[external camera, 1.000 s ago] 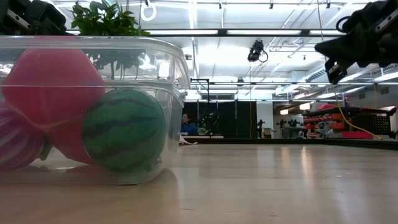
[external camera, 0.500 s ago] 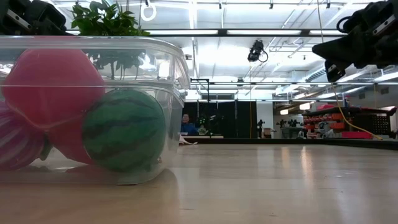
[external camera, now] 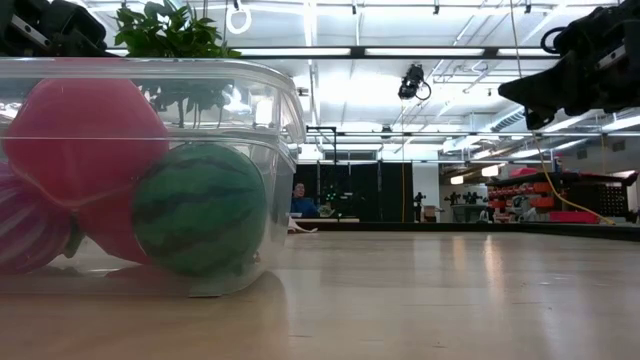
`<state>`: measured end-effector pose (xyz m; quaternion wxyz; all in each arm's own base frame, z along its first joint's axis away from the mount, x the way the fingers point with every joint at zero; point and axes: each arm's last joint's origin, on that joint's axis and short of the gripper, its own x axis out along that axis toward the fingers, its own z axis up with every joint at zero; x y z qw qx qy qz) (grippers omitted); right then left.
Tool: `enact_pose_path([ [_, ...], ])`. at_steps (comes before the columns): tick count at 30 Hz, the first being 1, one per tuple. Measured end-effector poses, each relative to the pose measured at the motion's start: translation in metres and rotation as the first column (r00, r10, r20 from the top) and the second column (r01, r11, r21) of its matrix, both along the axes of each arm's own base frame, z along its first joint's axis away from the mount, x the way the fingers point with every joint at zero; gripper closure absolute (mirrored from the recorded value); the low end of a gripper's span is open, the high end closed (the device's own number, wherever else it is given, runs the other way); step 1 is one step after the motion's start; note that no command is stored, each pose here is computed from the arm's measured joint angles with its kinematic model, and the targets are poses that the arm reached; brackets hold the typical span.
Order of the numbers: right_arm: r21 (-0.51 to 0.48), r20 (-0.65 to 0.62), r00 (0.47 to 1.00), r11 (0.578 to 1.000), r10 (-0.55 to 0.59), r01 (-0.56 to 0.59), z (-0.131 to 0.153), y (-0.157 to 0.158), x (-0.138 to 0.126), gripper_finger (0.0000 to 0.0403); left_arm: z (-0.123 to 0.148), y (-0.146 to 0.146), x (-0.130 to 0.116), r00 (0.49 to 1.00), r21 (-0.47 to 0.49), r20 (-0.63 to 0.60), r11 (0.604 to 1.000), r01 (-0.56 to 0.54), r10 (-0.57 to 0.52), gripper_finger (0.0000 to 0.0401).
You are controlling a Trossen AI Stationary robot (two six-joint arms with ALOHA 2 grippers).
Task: Pick and placing Produce into tupperware
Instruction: Return to Home Position
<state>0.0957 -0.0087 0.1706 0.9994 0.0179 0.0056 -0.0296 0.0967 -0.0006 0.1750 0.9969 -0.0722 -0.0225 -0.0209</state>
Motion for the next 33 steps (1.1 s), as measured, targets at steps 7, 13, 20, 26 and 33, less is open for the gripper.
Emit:
enact_pose_path([
  [7, -0.002, 0.000, 1.000, 1.000, 0.000, 0.000, 0.0001, 0.0000, 0.0000, 0.0393, 0.0000, 0.0000, 0.0000, 1.000, 0.000, 0.000, 1.000, 0.000, 0.000, 0.0364],
  [13, -0.002, 0.001, 1.000, 1.000, 0.000, 0.000, 0.0002, 0.0000, 0.0000, 0.0392, -0.0002, 0.0009, 0.0000, 1.000, 0.123, 0.004, 0.992, -0.028, 0.028, 0.0365],
  [20, -0.002, 0.001, 1.000, 1.000, 0.000, 0.000, 0.0002, 0.0000, 0.0000, 0.0389, -0.0001, 0.0010, 0.0000, 0.999, 0.234, 0.010, 0.972, -0.036, 0.034, 0.0376],
  [26, -0.002, 0.001, 1.000, 1.000, 0.000, 0.000, 0.0003, 0.0000, 0.0000, 0.0390, 0.0000, 0.0010, 0.0000, 0.999, 0.233, 0.010, 0.972, -0.036, 0.034, 0.0368],
  [33, -0.002, 0.001, 1.000, 1.000, 0.000, 0.000, 0.0003, 0.0000, 0.0000, 0.0389, -0.0001, 0.0010, 0.0000, 0.999, 0.233, 0.010, 0.972, -0.036, 0.034, 0.0363],
])
